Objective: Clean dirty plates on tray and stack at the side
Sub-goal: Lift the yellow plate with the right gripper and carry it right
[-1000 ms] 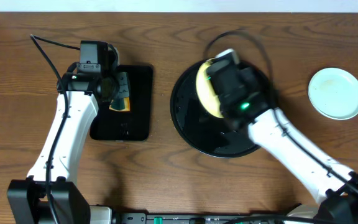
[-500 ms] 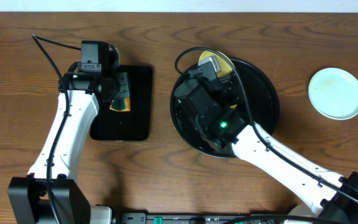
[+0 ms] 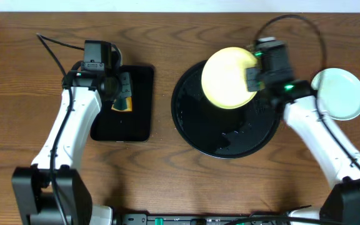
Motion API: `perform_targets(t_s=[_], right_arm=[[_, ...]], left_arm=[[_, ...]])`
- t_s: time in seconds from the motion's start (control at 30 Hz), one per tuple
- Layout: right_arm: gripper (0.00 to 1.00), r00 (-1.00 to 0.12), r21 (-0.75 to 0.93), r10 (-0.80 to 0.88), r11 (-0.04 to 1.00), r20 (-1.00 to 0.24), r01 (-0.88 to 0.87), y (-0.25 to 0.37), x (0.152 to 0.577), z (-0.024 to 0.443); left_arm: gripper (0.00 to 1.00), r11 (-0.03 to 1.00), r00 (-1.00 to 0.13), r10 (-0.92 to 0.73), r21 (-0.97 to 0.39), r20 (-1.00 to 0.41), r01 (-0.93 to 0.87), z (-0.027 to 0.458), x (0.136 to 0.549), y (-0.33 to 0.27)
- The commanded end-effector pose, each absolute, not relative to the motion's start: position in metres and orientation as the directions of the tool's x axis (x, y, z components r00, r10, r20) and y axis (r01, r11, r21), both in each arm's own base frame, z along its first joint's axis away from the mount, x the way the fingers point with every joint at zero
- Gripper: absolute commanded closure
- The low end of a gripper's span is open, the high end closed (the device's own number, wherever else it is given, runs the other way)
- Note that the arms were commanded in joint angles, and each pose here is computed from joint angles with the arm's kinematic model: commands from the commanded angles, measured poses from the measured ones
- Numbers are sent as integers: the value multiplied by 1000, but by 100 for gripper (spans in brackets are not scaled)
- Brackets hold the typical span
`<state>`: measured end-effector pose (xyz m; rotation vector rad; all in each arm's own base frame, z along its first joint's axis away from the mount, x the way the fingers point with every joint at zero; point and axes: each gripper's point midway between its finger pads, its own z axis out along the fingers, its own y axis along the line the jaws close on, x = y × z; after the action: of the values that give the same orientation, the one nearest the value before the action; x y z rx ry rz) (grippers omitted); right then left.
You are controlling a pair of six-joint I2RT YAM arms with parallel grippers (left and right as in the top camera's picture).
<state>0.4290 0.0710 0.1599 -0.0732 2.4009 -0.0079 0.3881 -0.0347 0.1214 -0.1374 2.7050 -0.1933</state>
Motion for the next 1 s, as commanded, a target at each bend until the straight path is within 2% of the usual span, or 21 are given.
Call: perform_targets(t_s=[0.0,0.17,0.27,0.4,0.57,0.7,0.73,0.77,0.93,0.97], right_arm=[[99,-736,187,106,982,-669,-29,49,433,172],[99,-651,227,312,950,-692,214,-48,441,180],[99,-573,208,374,919,-729,335,-106,440,189],[99,-495,152,434,846,-753,511,-177,419,192],[99,-434,135,488,768,-758,627,-232,393,190],[99,-422,124,538,711,-730,692,-265,376,170],[99,-426,121,550,701,-718,703,-270,373,163],[99,-436,115,577,683,-691,722,-279,368,145],[99,-477,99,614,672,-629,734,-282,366,109],[94,-485,100,619,673,-618,733,-281,366,103]], left_arm=[[92,989,-925,-112,-134,-363,-67,97,391,-33],[91,989,-936,-111,-131,-334,-71,66,403,-33],[85,989,-946,-111,-127,-304,-75,48,405,-33],[84,989,-961,-110,-120,-255,-81,28,401,-33],[83,989,-962,-110,-119,-248,-82,22,402,-33],[47,989,-955,-110,-123,-274,-79,23,408,-33],[41,989,-955,-110,-123,-275,-79,23,408,-33],[20,989,-955,-111,-123,-275,-79,24,409,-33],[18,989,-955,-110,-123,-275,-79,23,408,-33],[17,989,-955,-111,-123,-275,-79,23,408,-33]])
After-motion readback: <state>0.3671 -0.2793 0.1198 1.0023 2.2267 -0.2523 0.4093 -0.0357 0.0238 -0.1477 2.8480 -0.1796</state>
